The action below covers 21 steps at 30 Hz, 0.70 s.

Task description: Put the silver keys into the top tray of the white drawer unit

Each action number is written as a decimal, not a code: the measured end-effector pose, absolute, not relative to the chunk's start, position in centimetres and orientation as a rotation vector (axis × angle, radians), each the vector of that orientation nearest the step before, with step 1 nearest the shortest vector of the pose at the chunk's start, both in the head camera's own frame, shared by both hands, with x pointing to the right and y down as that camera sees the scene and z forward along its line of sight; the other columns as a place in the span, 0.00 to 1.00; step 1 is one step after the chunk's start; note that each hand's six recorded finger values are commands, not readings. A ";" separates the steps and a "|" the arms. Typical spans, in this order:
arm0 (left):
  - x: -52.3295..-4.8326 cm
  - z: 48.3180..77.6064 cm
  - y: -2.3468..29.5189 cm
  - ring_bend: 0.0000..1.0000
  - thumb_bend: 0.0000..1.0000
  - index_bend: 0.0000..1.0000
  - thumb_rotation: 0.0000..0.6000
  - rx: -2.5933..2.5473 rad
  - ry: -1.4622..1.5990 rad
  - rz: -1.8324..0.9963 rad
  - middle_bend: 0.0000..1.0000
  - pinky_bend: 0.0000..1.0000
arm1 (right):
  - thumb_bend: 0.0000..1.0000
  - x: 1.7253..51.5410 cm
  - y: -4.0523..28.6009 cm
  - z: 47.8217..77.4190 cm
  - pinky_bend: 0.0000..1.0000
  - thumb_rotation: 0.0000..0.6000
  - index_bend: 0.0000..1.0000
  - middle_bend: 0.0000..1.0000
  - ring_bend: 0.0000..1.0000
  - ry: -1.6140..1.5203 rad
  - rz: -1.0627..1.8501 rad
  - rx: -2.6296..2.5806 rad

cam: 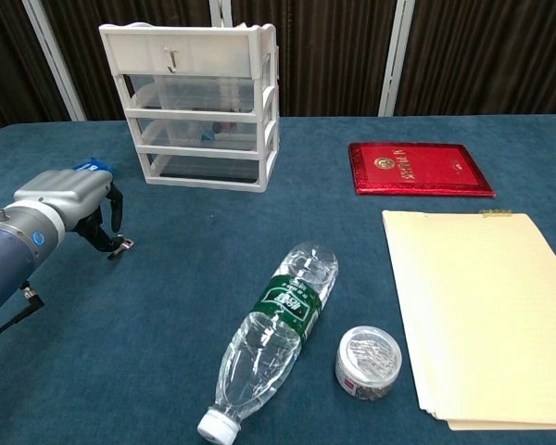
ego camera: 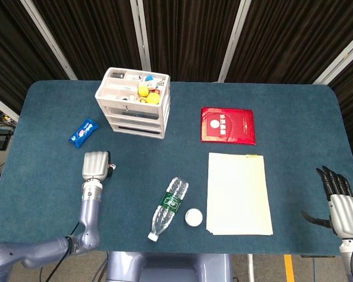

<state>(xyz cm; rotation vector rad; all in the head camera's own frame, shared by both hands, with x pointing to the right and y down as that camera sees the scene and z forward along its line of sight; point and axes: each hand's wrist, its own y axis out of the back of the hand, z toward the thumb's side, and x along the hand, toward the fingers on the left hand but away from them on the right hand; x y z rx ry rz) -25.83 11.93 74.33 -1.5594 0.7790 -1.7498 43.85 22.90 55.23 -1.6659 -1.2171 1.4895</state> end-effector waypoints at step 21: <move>-26.1 75.0 12.2 0.88 0.39 0.55 1.00 -1.572 0.784 -1.773 0.97 0.76 | 0.00 43.9 22.9 55.1 0.00 1.00 0.00 0.00 0.00 -1.228 1.483 -1.667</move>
